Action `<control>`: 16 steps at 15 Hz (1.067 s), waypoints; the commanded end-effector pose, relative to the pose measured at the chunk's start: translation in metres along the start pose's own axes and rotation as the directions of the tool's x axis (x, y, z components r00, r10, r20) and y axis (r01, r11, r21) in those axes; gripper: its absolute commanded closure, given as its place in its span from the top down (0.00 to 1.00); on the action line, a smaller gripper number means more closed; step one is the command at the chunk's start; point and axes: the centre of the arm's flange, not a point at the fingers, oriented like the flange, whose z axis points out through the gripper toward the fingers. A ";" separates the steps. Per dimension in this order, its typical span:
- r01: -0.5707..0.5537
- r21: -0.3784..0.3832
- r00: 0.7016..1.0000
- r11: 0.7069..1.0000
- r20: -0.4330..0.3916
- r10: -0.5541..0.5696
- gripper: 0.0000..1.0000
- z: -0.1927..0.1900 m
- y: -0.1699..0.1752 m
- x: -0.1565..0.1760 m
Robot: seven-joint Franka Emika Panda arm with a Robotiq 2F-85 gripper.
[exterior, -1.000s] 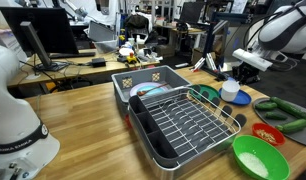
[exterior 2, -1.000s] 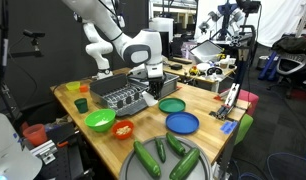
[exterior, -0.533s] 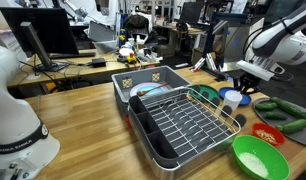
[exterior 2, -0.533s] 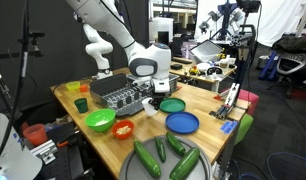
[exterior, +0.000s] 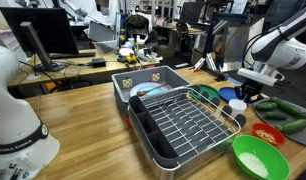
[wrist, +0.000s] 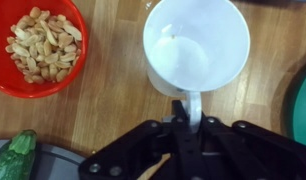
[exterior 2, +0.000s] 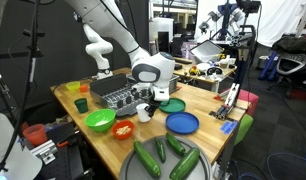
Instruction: Pour the contents in the white mug into the orange bowl
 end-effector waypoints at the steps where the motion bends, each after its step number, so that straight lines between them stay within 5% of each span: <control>1: -0.002 -0.029 0.999 1.000 0.047 0.004 0.02 0.010 -0.002 0.010; 4: -0.005 -0.043 0.998 0.999 0.059 0.007 0.03 0.014 -0.002 0.012; 5: -0.006 -0.044 0.998 0.999 0.061 0.009 0.34 0.014 -0.002 0.012; 11: -0.016 -0.036 0.998 0.999 0.053 0.018 0.68 0.001 -0.001 0.012; 16: -0.105 -0.052 0.992 0.993 -0.078 0.101 1.00 -0.029 0.006 0.014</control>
